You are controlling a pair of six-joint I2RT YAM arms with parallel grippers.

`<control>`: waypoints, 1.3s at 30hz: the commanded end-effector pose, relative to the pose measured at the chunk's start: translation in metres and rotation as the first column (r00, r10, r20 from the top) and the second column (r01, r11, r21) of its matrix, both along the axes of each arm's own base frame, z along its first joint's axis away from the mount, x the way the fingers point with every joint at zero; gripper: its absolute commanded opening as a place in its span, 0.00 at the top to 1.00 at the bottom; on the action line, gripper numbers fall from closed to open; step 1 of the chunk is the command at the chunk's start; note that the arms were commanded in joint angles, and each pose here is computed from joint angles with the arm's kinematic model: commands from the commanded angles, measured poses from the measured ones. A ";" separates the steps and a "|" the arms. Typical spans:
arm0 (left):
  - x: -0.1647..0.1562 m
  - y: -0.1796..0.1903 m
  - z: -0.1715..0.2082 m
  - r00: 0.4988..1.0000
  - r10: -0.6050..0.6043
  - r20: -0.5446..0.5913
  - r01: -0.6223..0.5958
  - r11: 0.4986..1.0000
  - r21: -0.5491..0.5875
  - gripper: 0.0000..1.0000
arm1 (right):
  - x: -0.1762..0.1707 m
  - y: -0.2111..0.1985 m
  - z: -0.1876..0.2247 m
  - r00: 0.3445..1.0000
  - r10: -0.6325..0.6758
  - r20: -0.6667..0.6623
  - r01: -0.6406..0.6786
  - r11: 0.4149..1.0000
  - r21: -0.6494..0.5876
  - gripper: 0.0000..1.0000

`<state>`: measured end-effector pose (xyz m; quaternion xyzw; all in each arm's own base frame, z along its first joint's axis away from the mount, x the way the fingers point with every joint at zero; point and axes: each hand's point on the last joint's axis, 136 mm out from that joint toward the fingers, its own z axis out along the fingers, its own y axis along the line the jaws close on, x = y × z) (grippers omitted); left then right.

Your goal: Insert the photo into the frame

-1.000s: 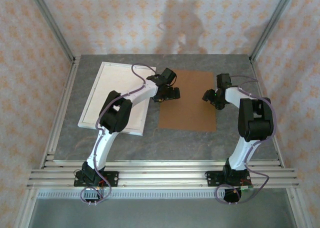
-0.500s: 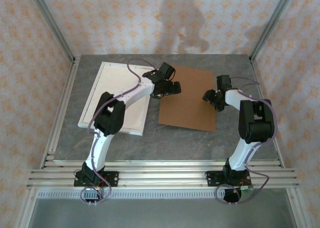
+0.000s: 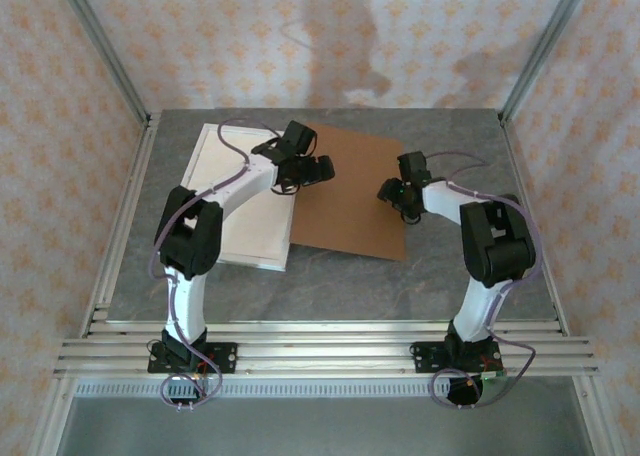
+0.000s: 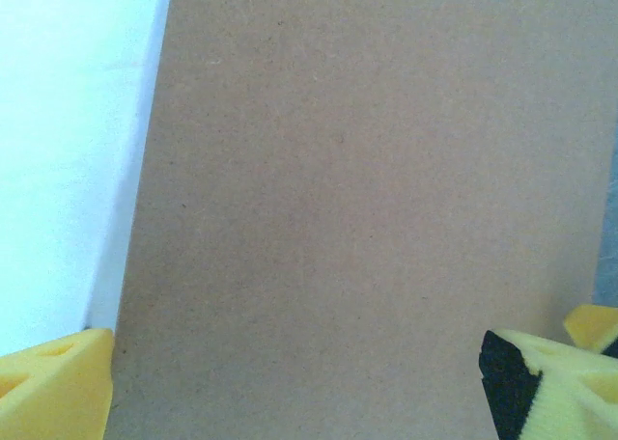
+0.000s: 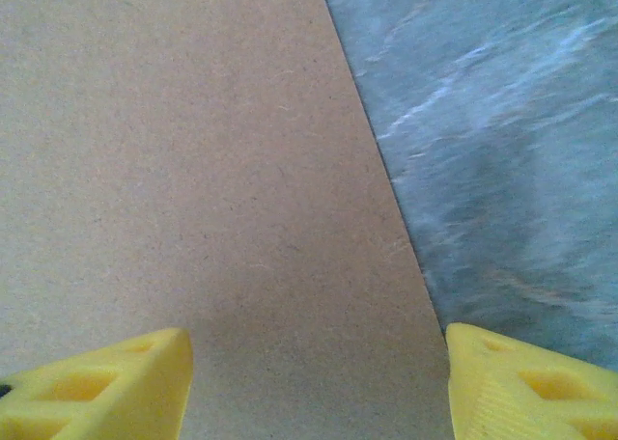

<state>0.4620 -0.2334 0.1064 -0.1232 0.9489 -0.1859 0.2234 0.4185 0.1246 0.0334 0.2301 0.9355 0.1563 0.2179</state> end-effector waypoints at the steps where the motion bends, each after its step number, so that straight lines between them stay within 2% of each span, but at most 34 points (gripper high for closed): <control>1: -0.014 -0.049 0.028 0.988 -0.134 0.072 0.143 0.981 -0.133 0.08 | -0.043 0.108 -0.016 0.972 0.208 -0.112 -0.162 0.932 0.325 0.33; 9: -0.009 -0.001 -0.002 0.998 -0.063 0.019 0.065 0.995 -0.081 0.06 | -0.044 0.110 -0.018 0.976 0.189 -0.111 -0.141 0.929 0.342 0.32; 11: -0.010 0.012 -0.011 0.999 -0.048 -0.007 0.047 0.997 -0.058 0.02 | -0.044 0.110 -0.018 0.975 0.192 -0.112 -0.145 0.931 0.335 0.31; 17: -0.017 0.057 -0.018 0.999 0.004 -0.043 0.002 0.992 0.124 0.00 | -0.042 0.092 -0.006 0.974 0.207 -0.094 -0.177 0.950 0.256 0.22; 22: -0.020 0.089 0.000 0.999 -0.021 -0.046 0.035 0.942 0.333 0.00 | -0.042 0.054 0.008 0.972 0.215 -0.093 -0.202 0.971 0.128 0.15; 25: -0.021 0.109 0.008 0.999 -0.005 -0.049 0.026 0.896 0.443 0.00 | -0.042 0.037 0.016 0.973 0.216 -0.083 -0.207 0.972 0.108 0.13; 27: -0.020 0.113 0.013 0.999 -0.003 -0.038 0.020 0.884 0.467 0.00 | -0.043 0.033 0.019 0.972 0.223 -0.078 -0.214 0.971 0.110 0.13; 30: -0.017 0.103 0.022 1.000 -0.011 -0.012 0.015 0.913 0.408 0.00 | -0.045 0.034 0.019 0.966 0.247 -0.075 -0.237 0.964 0.118 0.13; 34: -0.012 0.057 0.039 0.994 -0.080 0.072 0.069 0.987 0.147 0.00 | -0.044 0.030 0.018 0.970 0.235 -0.067 -0.227 0.968 0.108 0.12; 37: -0.012 0.040 0.035 0.993 -0.085 0.076 0.082 0.996 0.039 0.00 | -0.040 0.030 0.018 0.971 0.234 -0.056 -0.226 0.967 0.118 0.12; 39: -0.012 0.036 0.024 0.995 -0.087 0.055 0.086 0.996 0.016 0.00 | -0.038 0.030 0.020 0.970 0.238 -0.050 -0.231 0.966 0.118 0.12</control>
